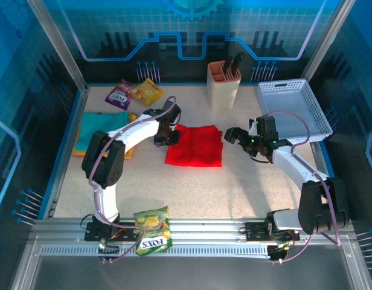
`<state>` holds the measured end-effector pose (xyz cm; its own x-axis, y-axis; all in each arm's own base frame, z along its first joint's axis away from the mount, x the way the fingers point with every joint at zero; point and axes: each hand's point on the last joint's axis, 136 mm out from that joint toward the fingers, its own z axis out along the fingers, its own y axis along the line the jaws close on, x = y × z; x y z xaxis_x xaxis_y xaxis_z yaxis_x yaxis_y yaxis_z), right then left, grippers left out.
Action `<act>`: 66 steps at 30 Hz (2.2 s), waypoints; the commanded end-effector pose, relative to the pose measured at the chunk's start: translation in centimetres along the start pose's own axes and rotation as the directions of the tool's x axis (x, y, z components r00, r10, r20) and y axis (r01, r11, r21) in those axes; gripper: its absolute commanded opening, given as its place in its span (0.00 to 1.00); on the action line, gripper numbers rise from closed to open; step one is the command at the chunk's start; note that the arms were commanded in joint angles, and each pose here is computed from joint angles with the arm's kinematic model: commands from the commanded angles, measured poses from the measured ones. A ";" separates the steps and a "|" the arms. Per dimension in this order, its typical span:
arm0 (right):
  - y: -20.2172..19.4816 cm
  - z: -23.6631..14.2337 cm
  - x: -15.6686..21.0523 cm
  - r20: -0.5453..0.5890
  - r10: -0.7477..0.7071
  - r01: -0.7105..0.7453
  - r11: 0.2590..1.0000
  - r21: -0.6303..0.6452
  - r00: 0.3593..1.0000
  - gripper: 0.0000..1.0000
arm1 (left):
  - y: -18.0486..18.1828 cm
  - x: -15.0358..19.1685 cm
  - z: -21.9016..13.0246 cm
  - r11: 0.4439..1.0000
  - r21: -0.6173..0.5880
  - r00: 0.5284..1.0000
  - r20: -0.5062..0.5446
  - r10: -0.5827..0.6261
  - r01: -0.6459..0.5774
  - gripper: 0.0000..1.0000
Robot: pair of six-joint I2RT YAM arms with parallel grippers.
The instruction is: Fold and stack the t-shirts
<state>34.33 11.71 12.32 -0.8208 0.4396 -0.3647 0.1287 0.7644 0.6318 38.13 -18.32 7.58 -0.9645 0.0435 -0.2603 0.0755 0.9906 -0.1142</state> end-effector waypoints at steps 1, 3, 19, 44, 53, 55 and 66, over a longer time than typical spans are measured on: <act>0.6 -0.8 -0.2 0.009 0.016 -0.016 0.999 -0.041 1.000 0.99 | 3.2 -0.4 -4.7 0.990 -0.119 0.996 0.046 0.078 -0.072 0.00; 0.9 -1.0 -0.4 0.015 0.012 -0.011 0.999 -0.049 1.000 0.98 | 4.4 -0.4 -6.0 0.989 -0.139 0.996 0.055 0.066 -0.057 0.00; 3.0 -1.7 -1.0 0.012 0.012 -0.010 0.991 -0.134 1.000 0.98 | 11.7 -0.3 -17.5 0.951 -0.306 0.977 0.184 0.112 -0.051 0.00; 4.3 -2.8 -1.6 0.016 0.005 -0.003 0.990 -0.141 1.000 0.98 | 14.7 -2.1 -27.4 0.923 -0.385 0.945 0.300 0.130 -0.004 0.00; 4.7 -2.7 -2.0 0.005 0.000 0.000 0.990 -0.139 1.000 0.98 | 16.8 -2.1 -26.9 0.907 -0.419 0.951 0.292 0.099 0.034 0.00; 4.7 -2.8 -2.0 0.004 0.001 0.000 0.991 -0.138 1.000 0.98 | 17.4 -2.2 -26.7 0.904 -0.424 0.952 0.293 0.086 0.049 0.00; 4.4 -2.7 -1.6 -0.005 -0.004 0.004 0.993 -0.118 1.000 0.98 | 21.0 -3.0 -25.2 0.882 -0.454 0.951 0.307 0.021 0.127 0.00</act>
<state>34.67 13.32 17.03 -0.8225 0.4446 -0.3547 0.0659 0.6940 0.7170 35.22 4.09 29.98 -0.8558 0.0282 -0.5165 -0.1324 0.9534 0.2713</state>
